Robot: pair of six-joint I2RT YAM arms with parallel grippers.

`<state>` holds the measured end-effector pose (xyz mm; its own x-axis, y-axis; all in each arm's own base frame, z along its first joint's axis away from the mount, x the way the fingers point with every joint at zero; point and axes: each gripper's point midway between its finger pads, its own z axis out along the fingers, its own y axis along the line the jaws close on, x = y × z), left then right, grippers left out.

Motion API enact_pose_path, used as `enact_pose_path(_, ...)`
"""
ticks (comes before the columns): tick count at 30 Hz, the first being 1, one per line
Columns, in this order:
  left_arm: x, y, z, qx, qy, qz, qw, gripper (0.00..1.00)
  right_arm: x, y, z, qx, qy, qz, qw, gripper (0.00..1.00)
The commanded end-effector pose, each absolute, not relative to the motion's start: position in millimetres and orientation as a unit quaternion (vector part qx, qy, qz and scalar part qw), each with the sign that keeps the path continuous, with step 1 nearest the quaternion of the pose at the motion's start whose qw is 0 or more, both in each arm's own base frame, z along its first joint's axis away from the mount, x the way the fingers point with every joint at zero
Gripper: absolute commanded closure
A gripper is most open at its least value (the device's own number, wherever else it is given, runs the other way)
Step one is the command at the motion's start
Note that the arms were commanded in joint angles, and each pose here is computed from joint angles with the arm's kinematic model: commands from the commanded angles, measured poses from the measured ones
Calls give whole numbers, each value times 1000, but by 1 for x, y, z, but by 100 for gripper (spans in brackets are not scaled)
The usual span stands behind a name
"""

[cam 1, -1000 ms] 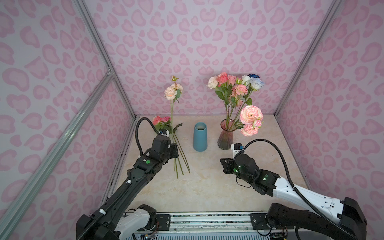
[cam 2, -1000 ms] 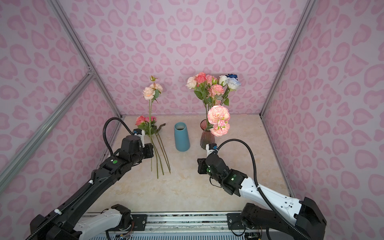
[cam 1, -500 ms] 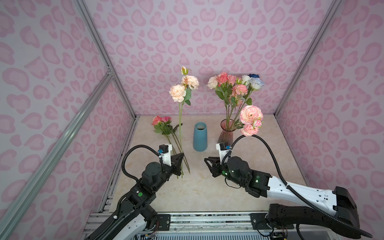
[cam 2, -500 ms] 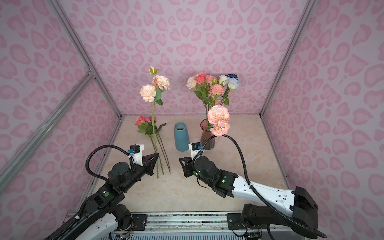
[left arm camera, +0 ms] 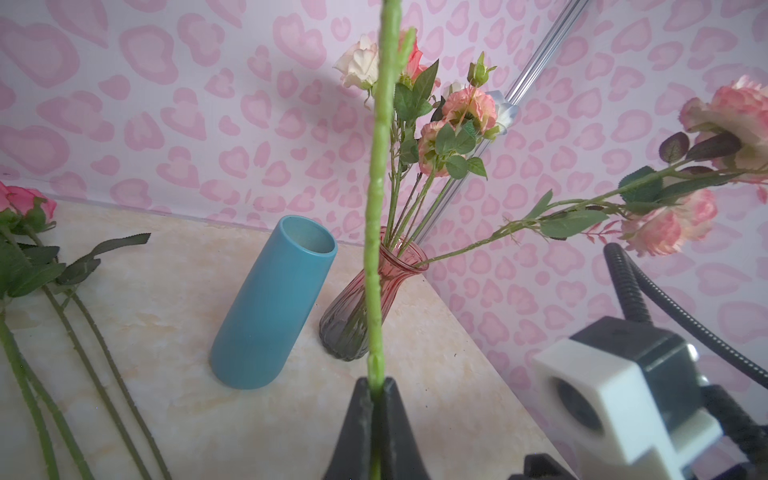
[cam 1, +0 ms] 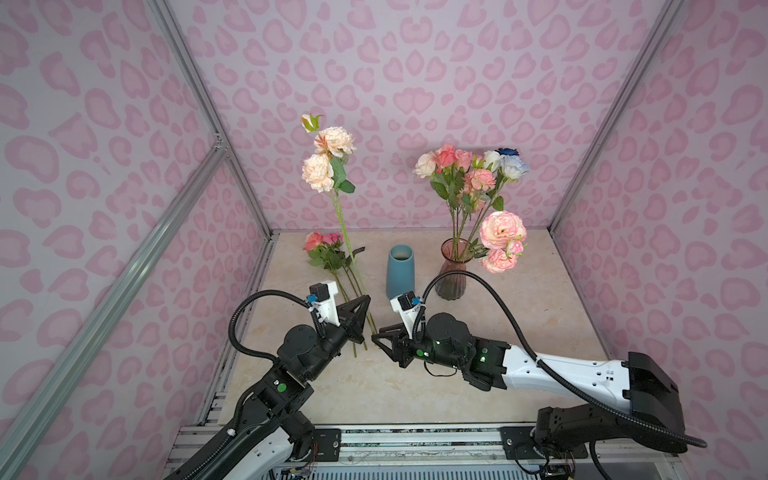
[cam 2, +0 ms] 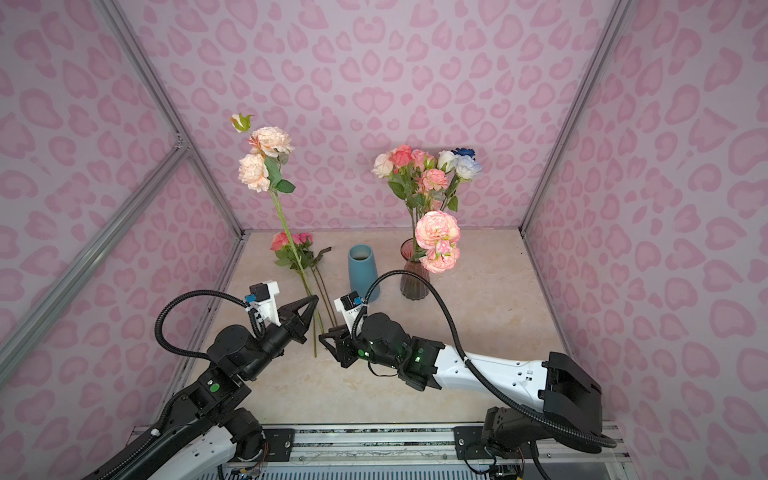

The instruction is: Arrange the flowers into the vase

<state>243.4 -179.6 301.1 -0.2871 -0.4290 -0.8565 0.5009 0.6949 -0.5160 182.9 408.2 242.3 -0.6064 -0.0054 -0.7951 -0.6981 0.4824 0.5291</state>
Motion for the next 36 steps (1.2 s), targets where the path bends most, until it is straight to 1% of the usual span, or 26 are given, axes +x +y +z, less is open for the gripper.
enact_pose_path(1,243,-184,328,23,665,-421,616,96,181,417,249,-238,760,470,381,69)
enact_pose_path(5,241,-187,332,26,662,-428,615,96,191,413,243,-227,774,444,392,74)
enact_pose_path(7,240,-187,334,26,660,-432,614,96,195,411,243,-221,776,438,396,82)
enact_pose_path(9,239,-187,334,27,661,-434,612,96,197,411,242,-219,775,438,399,94)
enact_pose_path(10,238,-187,334,28,661,-434,611,96,197,413,242,-217,776,438,398,98)
enact_pose_path(11,238,-187,333,29,661,-435,611,96,197,414,241,-219,777,438,395,100)
enact_pose_path(15,236,-186,332,27,662,-435,610,96,195,416,240,-227,780,436,388,100)
enact_pose_path(16,236,-185,332,26,663,-433,609,95,195,415,239,-227,781,433,389,100)
enact_pose_path(17,237,-185,332,26,665,-431,609,91,195,415,238,-228,781,431,390,100)
enact_pose_path(20,237,-184,331,31,674,-419,608,74,193,413,240,-238,779,422,397,100)
enact_pose_path(21,238,-184,332,33,676,-416,608,73,193,412,241,-242,779,417,400,100)
enact_pose_path(23,239,-184,334,34,678,-411,609,73,191,411,241,-248,778,410,407,100)
enact_pose_path(25,240,-185,334,33,676,-412,609,75,190,412,241,-251,777,407,409,100)
enact_pose_path(28,243,-188,328,35,683,-406,605,83,193,411,237,-243,780,401,414,100)
enact_pose_path(29,246,-186,325,29,688,-400,604,82,193,411,235,-244,782,398,412,100)
enact_pose_path(31,253,-180,315,17,703,-373,606,77,193,409,232,-246,787,390,410,100)
enact_pose_path(33,261,-169,303,-4,725,-330,604,76,199,402,227,-238,799,368,411,100)
enact_pose_path(35,273,-152,288,-51,752,-280,595,68,207,393,222,-230,808,352,413,100)
enact_pose_path(36,279,-141,275,-88,770,-253,580,57,211,387,219,-225,813,345,411,100)
